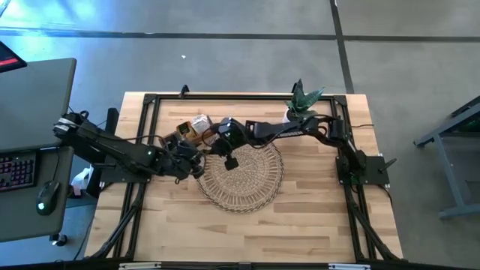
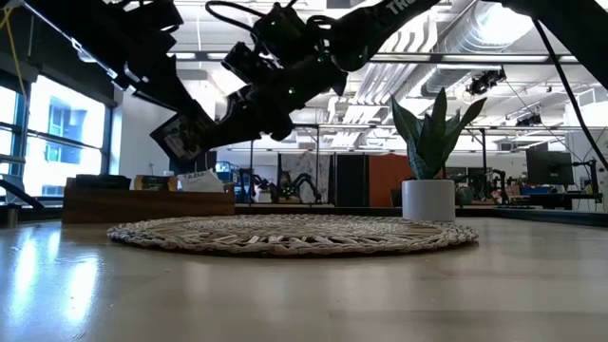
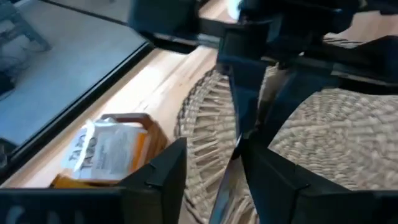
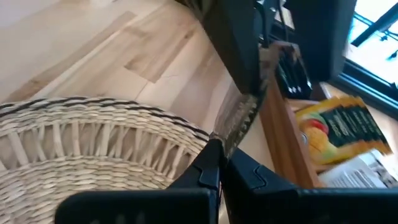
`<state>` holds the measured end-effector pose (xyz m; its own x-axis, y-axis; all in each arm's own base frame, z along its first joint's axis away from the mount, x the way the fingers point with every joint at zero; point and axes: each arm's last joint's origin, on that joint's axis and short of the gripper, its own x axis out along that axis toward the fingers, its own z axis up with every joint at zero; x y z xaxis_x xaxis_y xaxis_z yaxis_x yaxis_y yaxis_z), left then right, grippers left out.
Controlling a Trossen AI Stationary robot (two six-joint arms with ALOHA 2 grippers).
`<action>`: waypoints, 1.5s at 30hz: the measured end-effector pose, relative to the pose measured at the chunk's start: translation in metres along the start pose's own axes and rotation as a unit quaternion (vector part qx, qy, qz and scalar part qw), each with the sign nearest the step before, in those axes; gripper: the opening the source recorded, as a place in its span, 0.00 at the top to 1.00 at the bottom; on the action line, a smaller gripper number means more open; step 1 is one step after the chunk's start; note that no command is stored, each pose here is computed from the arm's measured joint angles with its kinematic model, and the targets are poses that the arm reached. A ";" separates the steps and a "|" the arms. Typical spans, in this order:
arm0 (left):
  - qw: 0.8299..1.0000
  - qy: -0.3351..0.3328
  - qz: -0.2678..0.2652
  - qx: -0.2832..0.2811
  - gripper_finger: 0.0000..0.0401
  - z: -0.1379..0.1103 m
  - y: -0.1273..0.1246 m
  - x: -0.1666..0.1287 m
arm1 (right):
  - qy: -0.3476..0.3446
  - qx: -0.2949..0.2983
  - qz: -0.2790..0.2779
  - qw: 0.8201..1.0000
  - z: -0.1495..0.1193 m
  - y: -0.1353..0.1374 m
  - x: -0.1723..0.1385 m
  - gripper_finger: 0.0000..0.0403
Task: Pick & Place Tea
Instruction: Put the black tea bag into the left compartment of the wooden organizer
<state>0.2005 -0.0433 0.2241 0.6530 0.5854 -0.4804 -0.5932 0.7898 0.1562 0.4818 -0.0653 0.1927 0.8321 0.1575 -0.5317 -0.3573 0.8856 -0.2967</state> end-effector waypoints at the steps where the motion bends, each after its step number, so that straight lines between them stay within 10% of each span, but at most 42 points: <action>1: 1.000 0.000 -0.006 0.003 0.61 0.000 -0.001 0.001 | 0.000 -0.004 0.000 1.000 0.001 0.001 0.000 1.00; 10: 0.999 -0.013 -0.046 0.006 0.63 0.006 -0.007 0.000 | 0.016 -0.013 -0.024 0.999 0.003 0.004 0.002 1.00; 21: 0.998 -0.009 -0.058 0.006 0.98 0.006 -0.007 0.000 | 0.016 -0.013 -0.026 0.999 0.002 0.004 0.002 0.99; 32: 0.998 -0.008 -0.058 0.006 0.99 0.006 -0.007 0.000 | 0.016 -0.013 -0.027 0.999 0.003 0.004 0.002 1.00; 45: 0.999 -0.005 -0.051 0.008 0.76 0.005 -0.006 0.000 | 0.017 -0.012 -0.026 0.999 0.002 0.004 0.002 0.99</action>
<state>0.2070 -0.0472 0.2272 0.7148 0.5035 -0.4853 -0.5158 0.8482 0.1204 0.4829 -0.0605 0.1925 0.8356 0.0962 -0.5408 -0.3236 0.8818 -0.3430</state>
